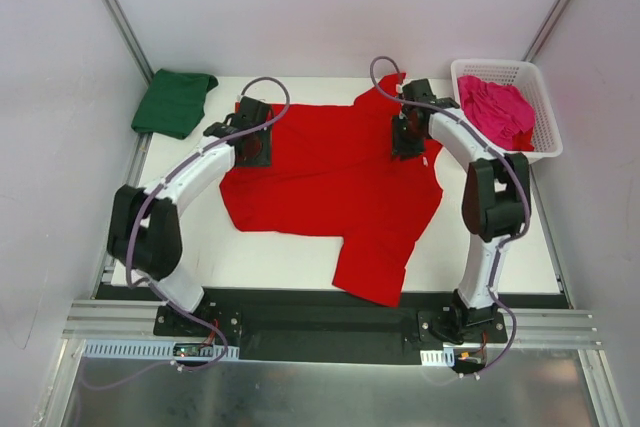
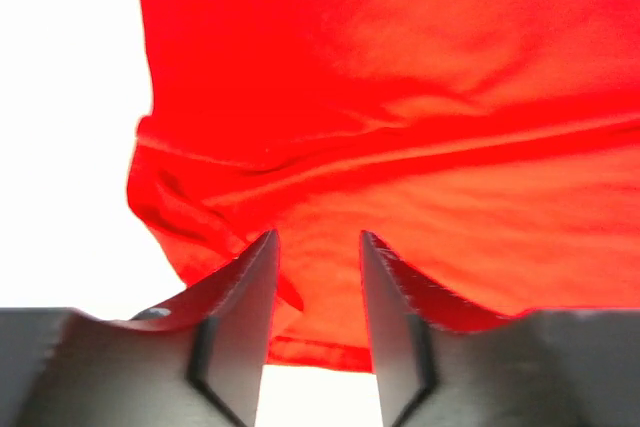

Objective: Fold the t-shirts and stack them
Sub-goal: Flatten out the tshirt, then grap the side of the flattened tshirt closest away from the robot with both arms

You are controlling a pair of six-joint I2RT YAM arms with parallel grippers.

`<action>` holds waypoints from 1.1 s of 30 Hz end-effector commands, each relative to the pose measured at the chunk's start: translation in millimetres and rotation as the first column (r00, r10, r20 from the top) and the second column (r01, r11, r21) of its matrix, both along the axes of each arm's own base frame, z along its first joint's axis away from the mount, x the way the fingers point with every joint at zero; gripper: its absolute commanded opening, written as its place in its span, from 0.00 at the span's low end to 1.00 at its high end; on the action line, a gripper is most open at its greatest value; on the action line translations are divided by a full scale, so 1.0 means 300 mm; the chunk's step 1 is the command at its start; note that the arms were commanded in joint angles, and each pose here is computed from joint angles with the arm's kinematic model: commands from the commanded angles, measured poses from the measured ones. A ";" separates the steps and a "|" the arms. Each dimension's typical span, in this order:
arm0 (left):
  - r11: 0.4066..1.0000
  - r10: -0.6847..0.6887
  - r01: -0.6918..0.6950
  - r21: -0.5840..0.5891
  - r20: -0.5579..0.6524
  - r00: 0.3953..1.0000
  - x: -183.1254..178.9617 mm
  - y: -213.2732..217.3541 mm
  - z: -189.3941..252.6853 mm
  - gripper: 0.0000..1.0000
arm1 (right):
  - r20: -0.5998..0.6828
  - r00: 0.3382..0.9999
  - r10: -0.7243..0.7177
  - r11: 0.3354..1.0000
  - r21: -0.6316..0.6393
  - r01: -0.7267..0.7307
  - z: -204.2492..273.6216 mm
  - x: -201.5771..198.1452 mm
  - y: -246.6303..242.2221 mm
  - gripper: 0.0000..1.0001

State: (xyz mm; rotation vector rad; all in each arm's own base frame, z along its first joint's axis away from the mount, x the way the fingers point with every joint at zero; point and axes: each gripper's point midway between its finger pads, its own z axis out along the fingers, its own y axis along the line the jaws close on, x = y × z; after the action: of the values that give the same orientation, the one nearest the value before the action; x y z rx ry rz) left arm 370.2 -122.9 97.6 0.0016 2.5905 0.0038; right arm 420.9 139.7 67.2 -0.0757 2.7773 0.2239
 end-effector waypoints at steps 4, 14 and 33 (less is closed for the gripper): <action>1.000 -0.012 0.013 -0.009 0.090 0.996 -0.109 0.011 0.111 0.47 | 0.152 0.988 -0.001 0.999 0.043 -0.006 0.211 -0.083 0.017 0.43; 1.000 0.017 -0.017 -0.003 0.021 1.000 -0.314 0.076 0.010 0.49 | 0.148 0.988 0.036 0.998 0.049 -0.044 0.215 -0.353 0.077 0.57; 0.997 0.058 -0.056 0.057 -0.023 0.998 -0.371 0.113 -0.057 0.48 | 0.153 0.988 0.015 0.999 0.038 -0.021 0.166 -0.734 0.071 0.58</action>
State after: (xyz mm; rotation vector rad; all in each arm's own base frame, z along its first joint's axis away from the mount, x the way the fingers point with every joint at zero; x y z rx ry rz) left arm 254.7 -90.5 84.5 -0.0366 2.6010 0.0350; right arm 215.8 168.8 115.6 -0.1704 2.6357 0.2979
